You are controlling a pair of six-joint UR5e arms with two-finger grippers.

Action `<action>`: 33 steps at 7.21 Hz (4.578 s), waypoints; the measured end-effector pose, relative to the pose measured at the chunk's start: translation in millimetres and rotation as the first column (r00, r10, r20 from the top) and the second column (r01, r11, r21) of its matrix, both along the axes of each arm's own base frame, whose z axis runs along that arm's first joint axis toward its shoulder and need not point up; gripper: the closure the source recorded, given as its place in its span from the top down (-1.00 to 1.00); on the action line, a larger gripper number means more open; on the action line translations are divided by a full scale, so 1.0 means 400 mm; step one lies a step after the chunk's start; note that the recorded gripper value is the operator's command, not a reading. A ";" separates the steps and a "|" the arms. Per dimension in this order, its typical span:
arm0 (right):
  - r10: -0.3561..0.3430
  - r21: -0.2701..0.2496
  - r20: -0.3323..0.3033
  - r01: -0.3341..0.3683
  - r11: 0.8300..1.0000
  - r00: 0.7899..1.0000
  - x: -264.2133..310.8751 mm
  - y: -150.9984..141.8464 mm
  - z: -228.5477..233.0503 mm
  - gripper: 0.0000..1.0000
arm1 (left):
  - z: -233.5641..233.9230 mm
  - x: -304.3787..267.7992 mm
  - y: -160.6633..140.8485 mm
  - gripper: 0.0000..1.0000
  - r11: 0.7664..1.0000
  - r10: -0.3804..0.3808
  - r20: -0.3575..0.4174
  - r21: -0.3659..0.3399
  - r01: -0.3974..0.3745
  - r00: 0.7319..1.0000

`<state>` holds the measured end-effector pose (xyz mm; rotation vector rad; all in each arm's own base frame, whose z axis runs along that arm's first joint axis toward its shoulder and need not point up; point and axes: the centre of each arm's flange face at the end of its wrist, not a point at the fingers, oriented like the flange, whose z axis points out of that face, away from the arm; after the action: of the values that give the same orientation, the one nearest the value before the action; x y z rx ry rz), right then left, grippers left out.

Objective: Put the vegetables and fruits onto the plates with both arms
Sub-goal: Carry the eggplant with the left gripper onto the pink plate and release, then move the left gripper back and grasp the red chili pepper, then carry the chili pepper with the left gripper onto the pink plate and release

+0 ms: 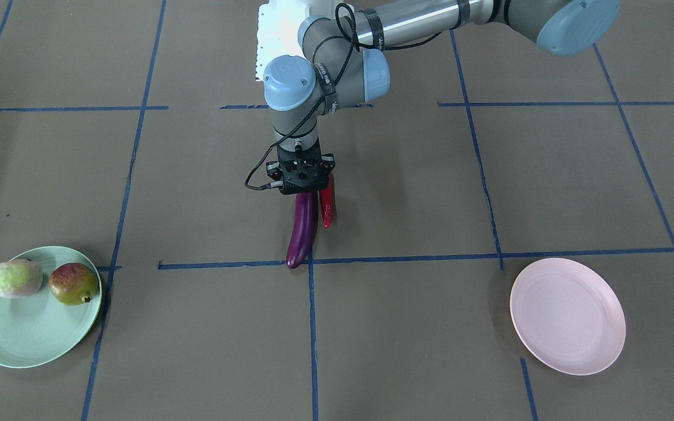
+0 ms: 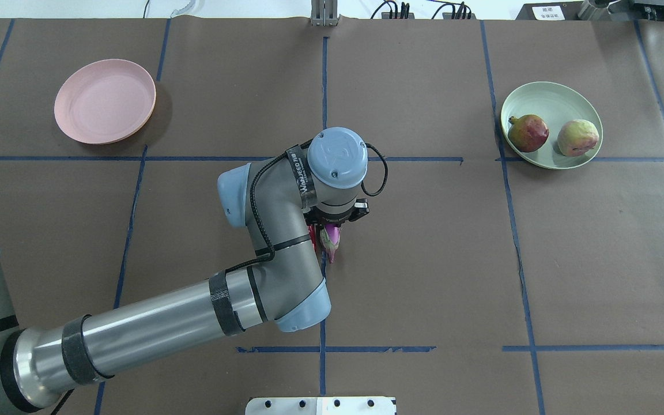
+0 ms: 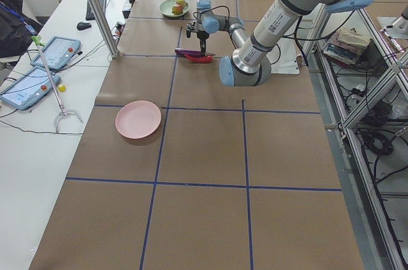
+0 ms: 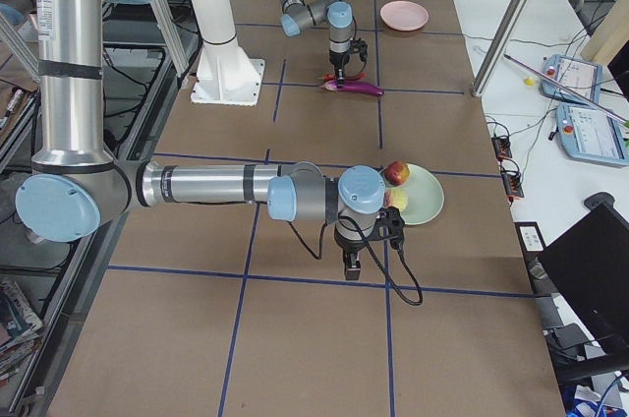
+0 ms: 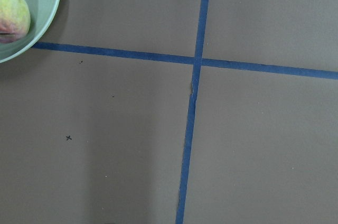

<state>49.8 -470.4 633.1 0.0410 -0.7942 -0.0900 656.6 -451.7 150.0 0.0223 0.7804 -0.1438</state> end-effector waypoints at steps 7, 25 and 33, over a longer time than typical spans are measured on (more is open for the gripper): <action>-0.001 -0.010 0.000 0.001 1.000 1.000 0.000 0.004 0.013 1.00 | 0.434 -0.726 -0.458 -1.00 0.999 0.037 0.035 0.037 -0.038 0.999; -0.003 -0.022 -0.001 0.003 1.000 1.000 -0.001 0.018 0.028 1.00 | 0.101 -0.087 0.081 0.29 0.999 0.024 0.025 0.023 -0.025 0.999; -0.003 -0.022 -0.001 0.003 1.000 1.000 -0.001 0.018 0.028 1.00 | 0.105 -0.055 0.126 -0.96 0.998 0.048 0.025 0.030 -0.049 0.999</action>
<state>49.5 -463.3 644.5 0.0188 -0.7945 -0.0836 634.5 -401.4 191.9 0.0340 0.7584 -0.0854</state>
